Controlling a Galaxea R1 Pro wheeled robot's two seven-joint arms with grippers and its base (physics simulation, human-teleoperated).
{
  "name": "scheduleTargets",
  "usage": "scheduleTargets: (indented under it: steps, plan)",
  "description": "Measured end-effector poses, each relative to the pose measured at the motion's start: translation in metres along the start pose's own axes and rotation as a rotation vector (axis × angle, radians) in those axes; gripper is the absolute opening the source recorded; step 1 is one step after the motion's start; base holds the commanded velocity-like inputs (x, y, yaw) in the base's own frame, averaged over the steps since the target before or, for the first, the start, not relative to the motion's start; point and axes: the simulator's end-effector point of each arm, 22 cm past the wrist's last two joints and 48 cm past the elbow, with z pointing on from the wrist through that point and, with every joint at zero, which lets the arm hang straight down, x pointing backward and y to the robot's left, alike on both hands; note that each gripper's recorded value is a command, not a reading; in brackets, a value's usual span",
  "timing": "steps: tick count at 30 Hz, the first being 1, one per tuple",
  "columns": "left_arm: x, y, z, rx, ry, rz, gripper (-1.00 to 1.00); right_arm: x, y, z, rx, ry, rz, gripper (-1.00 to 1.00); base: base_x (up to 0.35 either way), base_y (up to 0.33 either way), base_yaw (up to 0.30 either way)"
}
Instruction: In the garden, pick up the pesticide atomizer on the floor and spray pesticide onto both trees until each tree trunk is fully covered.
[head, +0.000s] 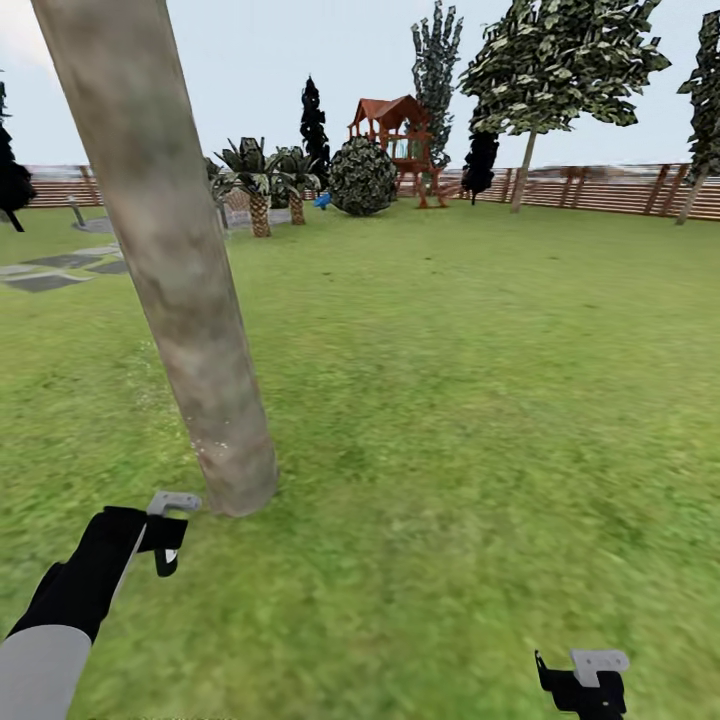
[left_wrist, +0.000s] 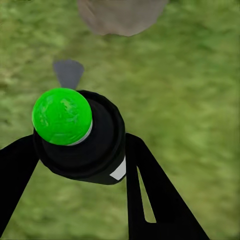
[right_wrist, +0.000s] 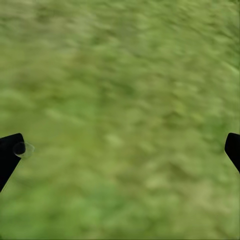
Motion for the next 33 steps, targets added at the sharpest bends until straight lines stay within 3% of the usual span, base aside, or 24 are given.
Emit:
scheduleTargets:
  steps: [8,10,15,19,24,33]
  plan:
    - [-0.011,0.000,-0.003,0.005,-0.010,-0.006,-1.00,0.000,-0.001,0.000,0.002,0.000,0.000,1.00,0.001,-0.001,0.005]
    - [-0.034,0.003,-0.010,0.005,-0.036,-0.014,-1.00,0.000,-0.001,0.000,0.002,0.000,0.000,1.00,0.000,0.000,0.000]
    - [-0.043,0.002,-0.013,0.008,-0.038,-0.021,-1.00,0.000,-0.001,0.000,0.002,0.000,0.000,1.00,-0.133,0.024,0.000]
    - [-0.096,0.009,-0.032,0.002,-0.104,-0.033,-1.00,0.000,-0.001,0.000,0.002,0.001,-0.001,1.00,-0.011,0.002,0.000]
    - [-0.136,0.023,-0.054,-0.006,-0.121,-0.071,-1.00,0.000,-0.001,0.000,0.001,0.001,-0.001,1.00,0.000,0.000,0.000]
    - [-0.144,0.039,-0.062,-0.007,-0.136,-0.081,-1.00,0.000,-0.001,0.000,0.002,0.001,0.000,1.00,0.000,0.000,0.142]
